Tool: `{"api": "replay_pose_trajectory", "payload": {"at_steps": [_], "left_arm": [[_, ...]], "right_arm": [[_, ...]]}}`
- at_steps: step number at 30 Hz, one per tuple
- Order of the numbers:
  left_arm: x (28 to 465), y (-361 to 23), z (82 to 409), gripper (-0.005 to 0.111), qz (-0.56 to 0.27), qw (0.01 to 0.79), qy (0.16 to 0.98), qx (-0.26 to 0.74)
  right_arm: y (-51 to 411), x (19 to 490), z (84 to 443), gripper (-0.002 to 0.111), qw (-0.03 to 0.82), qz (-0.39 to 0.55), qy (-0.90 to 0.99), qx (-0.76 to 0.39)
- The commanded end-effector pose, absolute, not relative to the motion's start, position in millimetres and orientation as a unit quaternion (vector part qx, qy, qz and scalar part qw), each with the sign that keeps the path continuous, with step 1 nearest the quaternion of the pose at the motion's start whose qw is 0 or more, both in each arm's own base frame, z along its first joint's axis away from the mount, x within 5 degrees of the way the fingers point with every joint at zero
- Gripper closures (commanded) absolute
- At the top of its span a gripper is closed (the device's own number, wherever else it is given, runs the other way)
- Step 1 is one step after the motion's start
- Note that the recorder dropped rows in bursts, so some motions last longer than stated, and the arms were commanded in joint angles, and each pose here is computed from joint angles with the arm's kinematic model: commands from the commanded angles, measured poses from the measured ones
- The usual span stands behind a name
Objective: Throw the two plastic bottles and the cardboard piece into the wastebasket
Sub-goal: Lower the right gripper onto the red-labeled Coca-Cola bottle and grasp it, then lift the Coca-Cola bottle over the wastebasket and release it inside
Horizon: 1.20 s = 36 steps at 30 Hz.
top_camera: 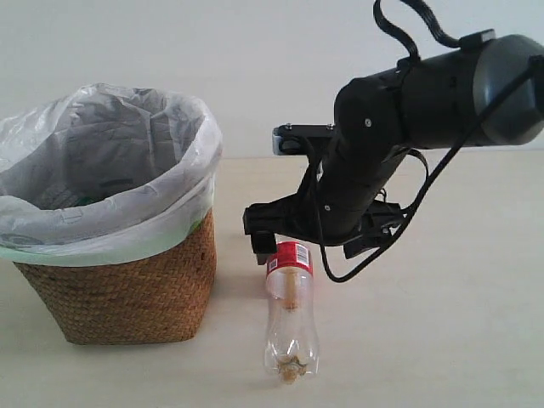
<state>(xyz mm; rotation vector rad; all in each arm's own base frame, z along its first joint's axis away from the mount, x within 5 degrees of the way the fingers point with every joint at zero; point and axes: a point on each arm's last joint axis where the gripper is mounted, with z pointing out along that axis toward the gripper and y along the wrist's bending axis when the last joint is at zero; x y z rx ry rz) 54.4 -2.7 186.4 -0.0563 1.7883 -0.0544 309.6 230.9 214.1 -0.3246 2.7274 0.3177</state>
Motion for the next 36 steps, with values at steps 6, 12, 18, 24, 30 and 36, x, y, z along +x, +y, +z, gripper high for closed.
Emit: {"api": "replay_pose_trajectory", "payload": {"at_steps": [6,12,18,24,30,36], "left_arm": [[54,-2,186,0.101,-0.024,0.626,0.779,-0.029],[54,-2,186,0.101,-0.024,0.626,0.779,-0.029],[54,-2,186,0.101,-0.024,0.626,0.779,-0.029],[54,-2,186,0.101,-0.024,0.626,0.779,-0.029],[54,-2,186,0.101,-0.024,0.626,0.779,-0.029],[54,-2,186,0.101,-0.024,0.626,0.779,-0.029]], "right_arm": [[239,321,157,0.010,0.157,0.096,0.976,-0.116],[242,324,141,0.059,0.152,0.093,0.977,-0.117],[240,323,166,0.108,0.160,0.087,0.972,-0.149],[233,320,236,0.108,0.224,0.094,0.958,-0.155],[216,321,320,0.108,0.308,0.054,0.942,-0.125],[184,318,406,0.108,0.363,-0.063,0.927,-0.073]]}}
